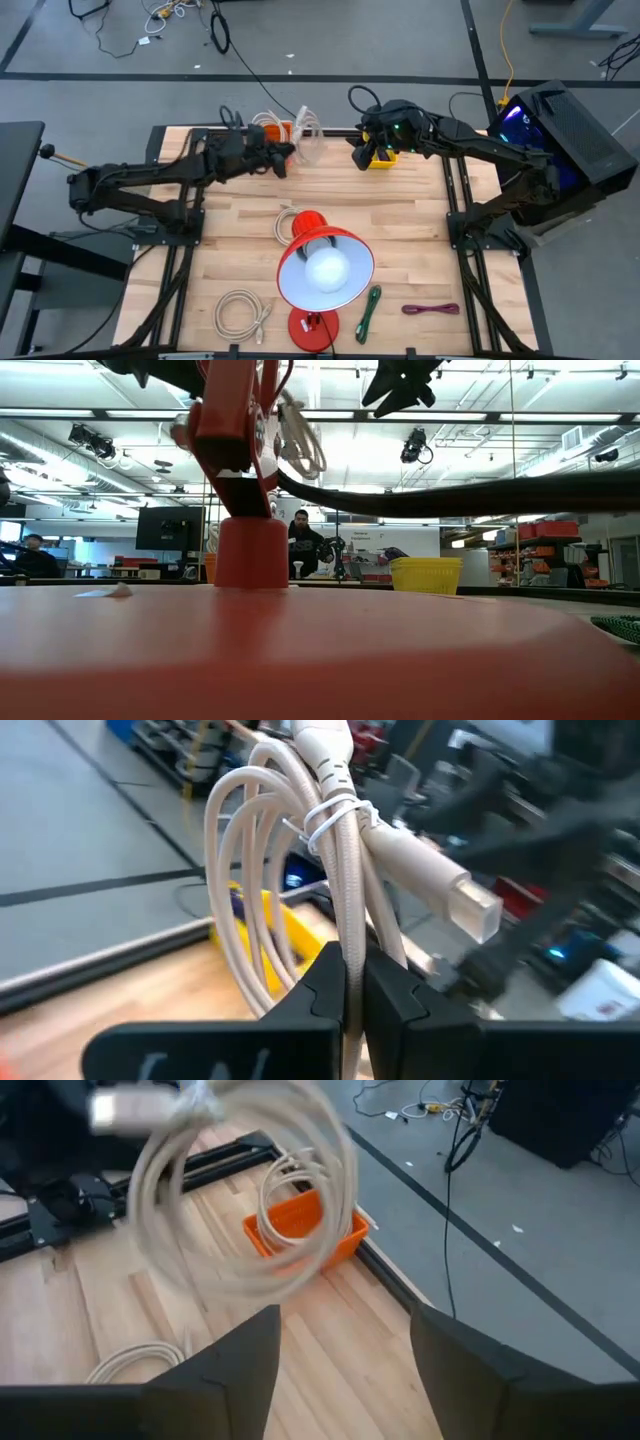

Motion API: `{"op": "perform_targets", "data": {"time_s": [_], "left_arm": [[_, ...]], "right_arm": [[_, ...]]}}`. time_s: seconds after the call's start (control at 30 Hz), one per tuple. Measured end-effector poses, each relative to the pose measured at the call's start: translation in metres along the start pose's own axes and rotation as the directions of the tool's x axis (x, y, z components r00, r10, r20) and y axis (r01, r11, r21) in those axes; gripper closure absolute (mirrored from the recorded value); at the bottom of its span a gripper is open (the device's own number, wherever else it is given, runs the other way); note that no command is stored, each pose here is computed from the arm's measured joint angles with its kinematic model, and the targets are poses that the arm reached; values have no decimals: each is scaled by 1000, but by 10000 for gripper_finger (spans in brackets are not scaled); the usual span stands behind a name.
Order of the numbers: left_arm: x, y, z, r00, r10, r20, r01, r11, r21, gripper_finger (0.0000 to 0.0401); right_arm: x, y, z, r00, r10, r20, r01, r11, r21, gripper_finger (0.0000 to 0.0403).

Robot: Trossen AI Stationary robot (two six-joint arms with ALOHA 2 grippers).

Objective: Pick & Place USB Port
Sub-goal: Put the brown HDMI cable into the orange bin

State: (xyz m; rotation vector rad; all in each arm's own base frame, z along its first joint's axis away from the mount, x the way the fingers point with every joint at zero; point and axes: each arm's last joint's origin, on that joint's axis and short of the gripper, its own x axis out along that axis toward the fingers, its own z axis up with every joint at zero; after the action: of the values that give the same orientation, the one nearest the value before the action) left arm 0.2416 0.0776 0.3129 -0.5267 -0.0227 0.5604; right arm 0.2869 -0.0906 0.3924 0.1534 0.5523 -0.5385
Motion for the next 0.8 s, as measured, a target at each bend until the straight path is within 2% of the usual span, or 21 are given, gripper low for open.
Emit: {"op": "perform_targets", "data": {"time_s": [0.23, 0.43, 0.6, 0.67, 0.8], "left_arm": [[-13, 37, 14, 978, 200, -53, -198, 979, 43, 385], [-14, 57, 18, 957, 274, -93, -266, 959, 95, 385], [-17, 81, 21, 910, 394, -129, -380, 918, 116, 385], [-18, 89, 25, 911, 387, -142, -373, 920, 119, 385], [-18, 97, 33, 939, 312, -141, -301, 949, 99, 385]], "right_arm": [[0, 0, 0, 1000, 0, -2, 0, 1000, -2, 189], [0, 0, 0, 1000, -1, -2, 1, 1000, -2, 190], [0, 0, 0, 1000, 10, -3, -10, 1000, 8, 192], [0, 0, 0, 1000, 11, -3, -11, 1000, 8, 193], [0, 1, 0, 1000, 12, -3, -12, 1000, 7, 193]]}}
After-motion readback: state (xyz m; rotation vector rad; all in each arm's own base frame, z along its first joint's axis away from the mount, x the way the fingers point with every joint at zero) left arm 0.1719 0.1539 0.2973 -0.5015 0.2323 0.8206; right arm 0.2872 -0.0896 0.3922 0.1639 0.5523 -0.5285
